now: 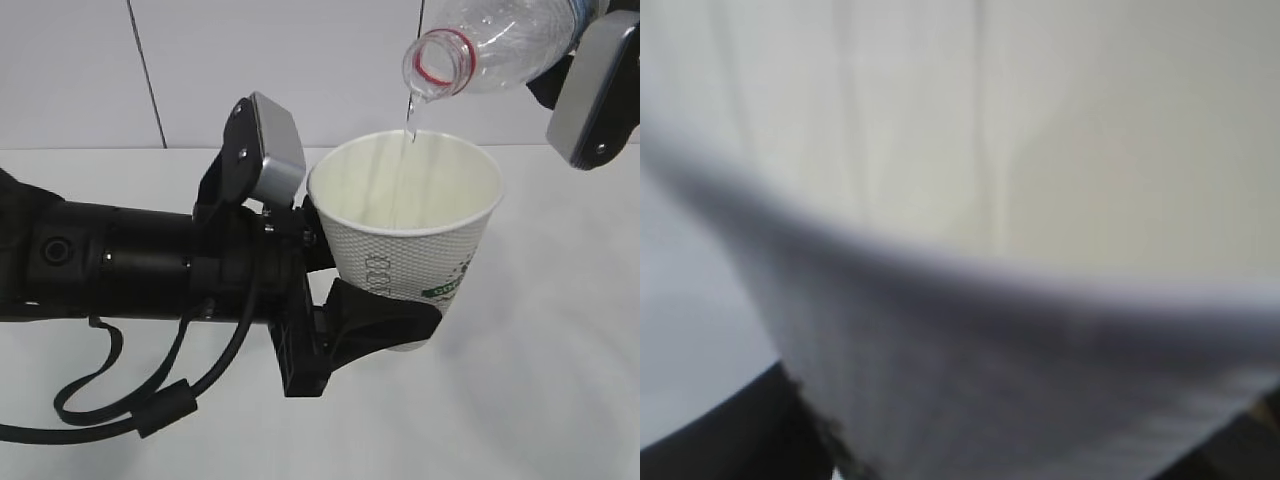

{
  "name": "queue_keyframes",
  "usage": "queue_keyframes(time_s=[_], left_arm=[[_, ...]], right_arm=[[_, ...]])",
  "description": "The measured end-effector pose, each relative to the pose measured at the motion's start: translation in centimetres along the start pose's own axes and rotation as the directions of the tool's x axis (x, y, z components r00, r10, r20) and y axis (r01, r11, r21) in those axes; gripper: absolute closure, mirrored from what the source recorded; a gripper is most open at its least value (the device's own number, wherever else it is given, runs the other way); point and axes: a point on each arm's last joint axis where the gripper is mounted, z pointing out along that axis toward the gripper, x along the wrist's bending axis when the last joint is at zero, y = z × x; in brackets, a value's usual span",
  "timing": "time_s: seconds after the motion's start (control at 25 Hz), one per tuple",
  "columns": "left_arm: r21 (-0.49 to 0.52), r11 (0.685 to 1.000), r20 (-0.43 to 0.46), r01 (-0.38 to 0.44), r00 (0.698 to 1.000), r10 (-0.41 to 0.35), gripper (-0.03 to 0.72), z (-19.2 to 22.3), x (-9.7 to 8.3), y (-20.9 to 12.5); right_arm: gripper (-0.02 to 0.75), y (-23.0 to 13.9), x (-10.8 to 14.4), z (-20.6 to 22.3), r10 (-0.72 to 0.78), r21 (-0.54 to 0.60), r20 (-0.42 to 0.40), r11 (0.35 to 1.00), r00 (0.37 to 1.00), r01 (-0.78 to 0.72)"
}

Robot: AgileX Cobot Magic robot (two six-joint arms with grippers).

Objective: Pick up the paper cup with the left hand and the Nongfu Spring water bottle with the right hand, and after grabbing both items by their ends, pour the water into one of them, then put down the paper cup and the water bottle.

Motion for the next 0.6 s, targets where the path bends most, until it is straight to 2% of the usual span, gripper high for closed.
queue_keyframes(time_s=[0.6], left_arm=[[0.012, 0.999, 0.043, -0.04, 0.998, 0.039, 0.175, 0.0, -0.39, -0.12]], right_arm=[[0.245, -0.01, -0.01, 0.0, -0.008, 0.001, 0.001, 1.0, 1.0, 0.008]])
